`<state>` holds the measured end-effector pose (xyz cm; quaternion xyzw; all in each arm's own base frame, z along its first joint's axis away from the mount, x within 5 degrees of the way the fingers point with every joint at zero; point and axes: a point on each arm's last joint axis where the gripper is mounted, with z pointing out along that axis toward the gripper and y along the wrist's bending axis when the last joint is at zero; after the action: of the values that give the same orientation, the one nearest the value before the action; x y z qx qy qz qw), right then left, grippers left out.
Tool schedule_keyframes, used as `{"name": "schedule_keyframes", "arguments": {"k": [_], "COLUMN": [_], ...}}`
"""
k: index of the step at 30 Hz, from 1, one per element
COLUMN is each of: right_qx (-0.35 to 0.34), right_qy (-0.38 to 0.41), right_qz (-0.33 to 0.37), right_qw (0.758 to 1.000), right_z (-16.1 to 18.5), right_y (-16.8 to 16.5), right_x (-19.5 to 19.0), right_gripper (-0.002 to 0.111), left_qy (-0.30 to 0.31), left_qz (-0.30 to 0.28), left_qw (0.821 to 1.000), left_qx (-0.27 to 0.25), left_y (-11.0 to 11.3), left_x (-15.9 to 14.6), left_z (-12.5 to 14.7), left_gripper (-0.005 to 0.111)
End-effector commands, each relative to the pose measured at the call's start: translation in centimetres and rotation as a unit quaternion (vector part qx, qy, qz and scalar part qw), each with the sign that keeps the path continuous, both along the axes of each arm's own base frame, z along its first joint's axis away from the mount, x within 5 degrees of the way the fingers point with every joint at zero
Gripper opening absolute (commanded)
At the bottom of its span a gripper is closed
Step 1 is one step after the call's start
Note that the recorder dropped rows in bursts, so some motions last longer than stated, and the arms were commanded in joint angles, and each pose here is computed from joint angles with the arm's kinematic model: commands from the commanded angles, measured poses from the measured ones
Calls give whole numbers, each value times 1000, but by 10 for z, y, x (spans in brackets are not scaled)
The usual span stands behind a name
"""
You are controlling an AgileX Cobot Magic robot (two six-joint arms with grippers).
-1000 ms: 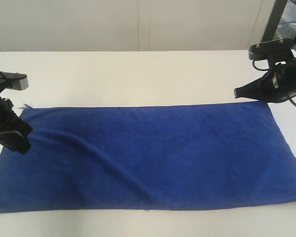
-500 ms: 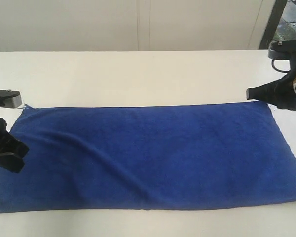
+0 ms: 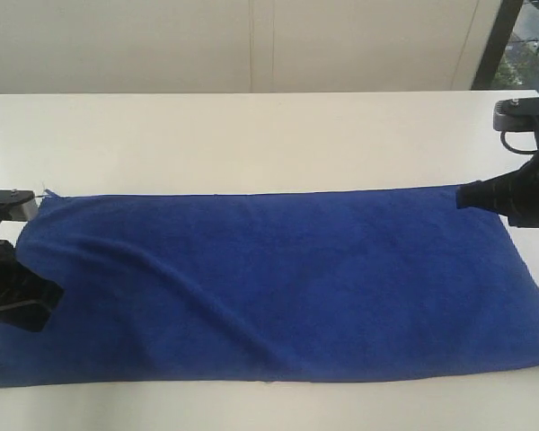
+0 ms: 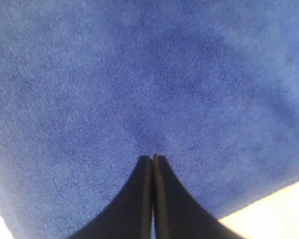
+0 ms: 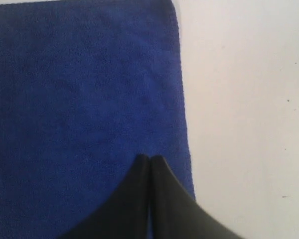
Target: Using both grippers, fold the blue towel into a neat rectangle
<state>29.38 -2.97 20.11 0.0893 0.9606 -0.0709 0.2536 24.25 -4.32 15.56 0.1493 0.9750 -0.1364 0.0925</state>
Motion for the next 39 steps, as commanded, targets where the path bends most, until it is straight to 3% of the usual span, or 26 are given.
{"name": "schedule_keyframes", "arguments": {"k": [1, 16, 29, 36, 39], "right_qx": [-2, -1, 2, 2, 2], "right_qy": [4, -10, -24, -27, -36], "right_qz": [2, 10, 13, 14, 14], "right_qw": [1000, 1000, 1000, 1000, 999], "right_z": [0, 2, 3, 3, 8], "right_y": [-2, -1, 0, 0, 0], "right_x": [-2, 0, 2, 3, 2], "right_gripper": [0, 0, 0, 0, 0], "left_qy": [28, 81, 103, 69, 27], "left_qz": [1, -21, -41, -28, -23], "left_qw": [1000, 995, 991, 995, 998], "left_qx": [-6, 60, 70, 64, 54], "left_y": [-1, 10, 12, 10, 9], "left_x": [-3, -12, -16, -8, -3], "left_z": [-8, -16, -16, -9, 15], "left_gripper": [0, 0, 0, 0, 0]}}
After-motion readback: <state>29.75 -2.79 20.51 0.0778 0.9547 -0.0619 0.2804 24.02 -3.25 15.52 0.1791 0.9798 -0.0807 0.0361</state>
